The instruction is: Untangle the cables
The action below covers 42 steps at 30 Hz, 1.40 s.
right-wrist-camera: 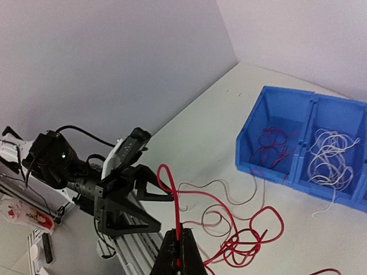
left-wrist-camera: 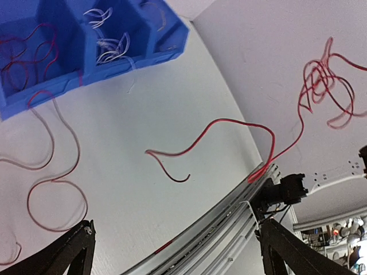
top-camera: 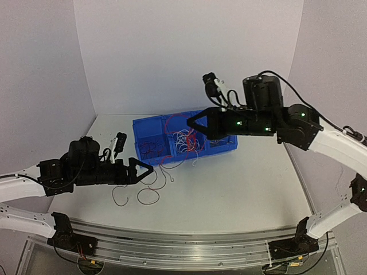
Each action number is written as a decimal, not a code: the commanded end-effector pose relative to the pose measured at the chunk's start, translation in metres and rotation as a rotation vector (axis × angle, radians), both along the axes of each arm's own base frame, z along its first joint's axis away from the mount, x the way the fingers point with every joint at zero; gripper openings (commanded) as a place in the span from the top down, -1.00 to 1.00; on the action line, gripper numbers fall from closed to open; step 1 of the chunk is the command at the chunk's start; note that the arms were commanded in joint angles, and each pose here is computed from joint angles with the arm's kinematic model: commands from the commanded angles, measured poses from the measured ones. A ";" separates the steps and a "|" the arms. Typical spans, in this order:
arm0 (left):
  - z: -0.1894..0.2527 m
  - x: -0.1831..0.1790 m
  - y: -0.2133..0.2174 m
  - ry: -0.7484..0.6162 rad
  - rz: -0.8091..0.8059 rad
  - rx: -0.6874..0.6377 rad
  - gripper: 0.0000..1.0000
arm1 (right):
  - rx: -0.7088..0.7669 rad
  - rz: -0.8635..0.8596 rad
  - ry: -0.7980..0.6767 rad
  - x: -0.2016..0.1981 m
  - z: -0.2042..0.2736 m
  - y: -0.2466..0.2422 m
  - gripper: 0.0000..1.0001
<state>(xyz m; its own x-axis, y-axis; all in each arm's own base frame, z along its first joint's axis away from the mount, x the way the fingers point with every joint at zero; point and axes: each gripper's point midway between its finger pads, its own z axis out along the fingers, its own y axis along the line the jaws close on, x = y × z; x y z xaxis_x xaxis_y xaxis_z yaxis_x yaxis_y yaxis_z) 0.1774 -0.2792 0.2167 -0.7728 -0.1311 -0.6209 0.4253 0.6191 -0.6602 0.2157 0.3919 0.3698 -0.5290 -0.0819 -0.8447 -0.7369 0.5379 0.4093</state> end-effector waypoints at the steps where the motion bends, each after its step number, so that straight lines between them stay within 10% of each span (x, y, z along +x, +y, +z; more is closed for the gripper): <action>1: 0.062 0.009 -0.015 -0.206 -0.047 -0.121 -0.99 | -0.145 -0.286 -0.158 0.037 -0.012 -0.050 1.00; 9: 0.029 0.031 -0.020 -0.106 0.041 0.043 -0.99 | -0.285 -0.553 -0.356 0.061 0.017 -0.113 1.00; 17: -0.028 0.053 0.043 0.145 0.452 0.301 -0.99 | -0.302 -0.421 -0.370 0.071 0.019 -0.062 1.00; 31: -0.099 0.014 0.094 0.435 0.607 0.391 -0.99 | -0.244 -0.306 -0.346 0.150 0.007 0.058 1.00; 42: 0.041 0.043 0.036 -0.011 0.323 -0.022 -0.99 | -0.142 0.006 -0.109 0.078 -0.022 0.062 1.00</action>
